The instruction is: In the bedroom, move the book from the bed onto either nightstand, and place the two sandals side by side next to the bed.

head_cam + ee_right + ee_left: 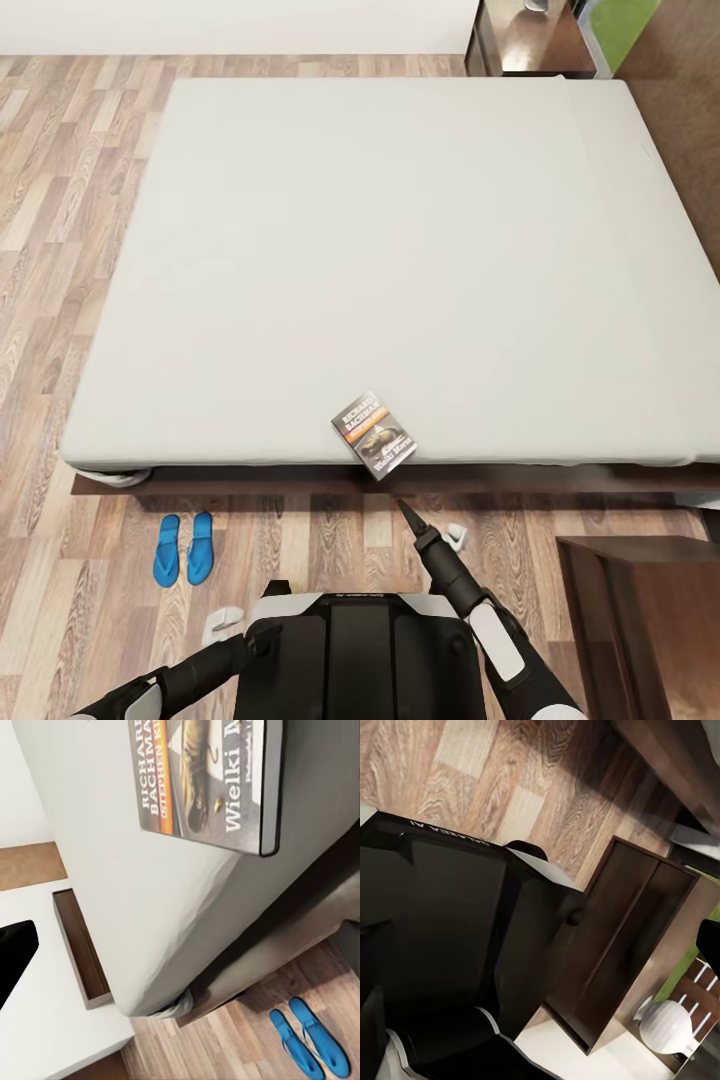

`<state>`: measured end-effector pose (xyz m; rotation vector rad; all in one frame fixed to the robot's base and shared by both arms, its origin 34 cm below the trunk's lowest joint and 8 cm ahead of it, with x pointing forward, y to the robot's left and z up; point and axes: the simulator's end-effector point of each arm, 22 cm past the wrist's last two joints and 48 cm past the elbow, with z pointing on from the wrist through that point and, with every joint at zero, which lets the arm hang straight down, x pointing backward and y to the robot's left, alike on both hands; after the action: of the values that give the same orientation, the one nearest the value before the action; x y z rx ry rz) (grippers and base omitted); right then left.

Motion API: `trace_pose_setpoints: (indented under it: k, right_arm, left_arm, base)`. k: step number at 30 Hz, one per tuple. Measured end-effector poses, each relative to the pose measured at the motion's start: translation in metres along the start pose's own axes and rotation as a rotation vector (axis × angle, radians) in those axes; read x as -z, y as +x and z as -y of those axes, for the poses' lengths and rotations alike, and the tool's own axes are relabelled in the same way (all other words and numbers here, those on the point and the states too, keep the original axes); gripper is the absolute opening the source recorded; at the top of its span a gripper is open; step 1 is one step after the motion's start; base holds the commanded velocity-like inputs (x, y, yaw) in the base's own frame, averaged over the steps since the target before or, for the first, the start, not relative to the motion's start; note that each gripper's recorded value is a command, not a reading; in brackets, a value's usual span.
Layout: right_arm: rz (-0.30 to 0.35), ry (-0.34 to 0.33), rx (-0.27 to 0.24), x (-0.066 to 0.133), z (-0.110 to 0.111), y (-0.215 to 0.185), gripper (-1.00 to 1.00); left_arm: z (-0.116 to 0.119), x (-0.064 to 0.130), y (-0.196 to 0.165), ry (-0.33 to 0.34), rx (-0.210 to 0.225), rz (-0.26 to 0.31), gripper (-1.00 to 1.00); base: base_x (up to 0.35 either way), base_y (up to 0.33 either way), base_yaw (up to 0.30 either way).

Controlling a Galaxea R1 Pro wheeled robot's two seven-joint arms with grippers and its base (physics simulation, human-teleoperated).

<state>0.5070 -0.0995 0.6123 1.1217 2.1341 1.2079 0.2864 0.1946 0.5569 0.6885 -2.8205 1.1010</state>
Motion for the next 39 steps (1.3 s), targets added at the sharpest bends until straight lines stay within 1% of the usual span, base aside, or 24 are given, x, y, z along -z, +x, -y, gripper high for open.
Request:
trace_pose_setpoints:
  k: [5, 9, 15, 23, 25, 28, 30, 33, 39]
  right_arm:
    - [-0.003, -0.002, 0.000, 0.000, -0.001, 0.001, 1.00]
    - [-0.005, -0.003, 0.001, -0.001, -0.001, 0.002, 1.00]
    - [-0.007, -0.003, 0.002, -0.001, -0.001, 0.002, 1.00]
    - [-0.007, -0.010, 0.002, -0.001, -0.003, 0.002, 1.00]
    - [-0.007, -0.029, 0.002, -0.001, -0.007, 0.002, 1.00]
    - [-0.009, -0.102, 0.001, 0.000, -0.023, 0.003, 1.00]
    - [-0.011, -0.135, 0.000, 0.001, -0.031, 0.004, 1.00]
    - [-0.012, -0.152, -0.001, 0.001, -0.035, 0.004, 1.00]
    - [-0.013, -0.157, -0.001, 0.001, -0.035, 0.005, 1.00]
  left_arm:
    - [0.000, 0.000, 0.000, 0.000, 0.000, 0.000, 1.00]
    - [0.000, 0.000, 0.000, -0.001, 0.001, -0.001, 1.00]
    - [-0.001, 0.000, 0.000, -0.002, 0.000, -0.001, 1.00]
    - [0.000, -0.001, 0.001, -0.001, 0.002, -0.002, 1.00]
    - [0.000, -0.001, 0.002, -0.001, 0.002, -0.002, 1.00]
    - [0.000, -0.001, 0.002, -0.001, 0.003, -0.002, 1.00]
    - [0.000, -0.001, 0.002, -0.001, 0.003, -0.002, 1.00]
    - [0.001, -0.001, 0.002, 0.000, 0.003, -0.003, 1.00]
    - [0.001, -0.001, 0.002, 0.000, 0.003, -0.003, 1.00]
  base:
    - [0.031, 0.119, 0.000]
    - [0.014, 0.016, 0.000]
    - [0.146, 0.002, 0.000]
    - [0.013, 0.000, 0.000]
    - [0.001, 0.000, 0.000]
    - [0.000, 0.000, 0.000]
    - [0.000, 0.000, 0.000]
    - [0.000, 0.000, 0.000]
    - [0.000, 0.000, 0.000]
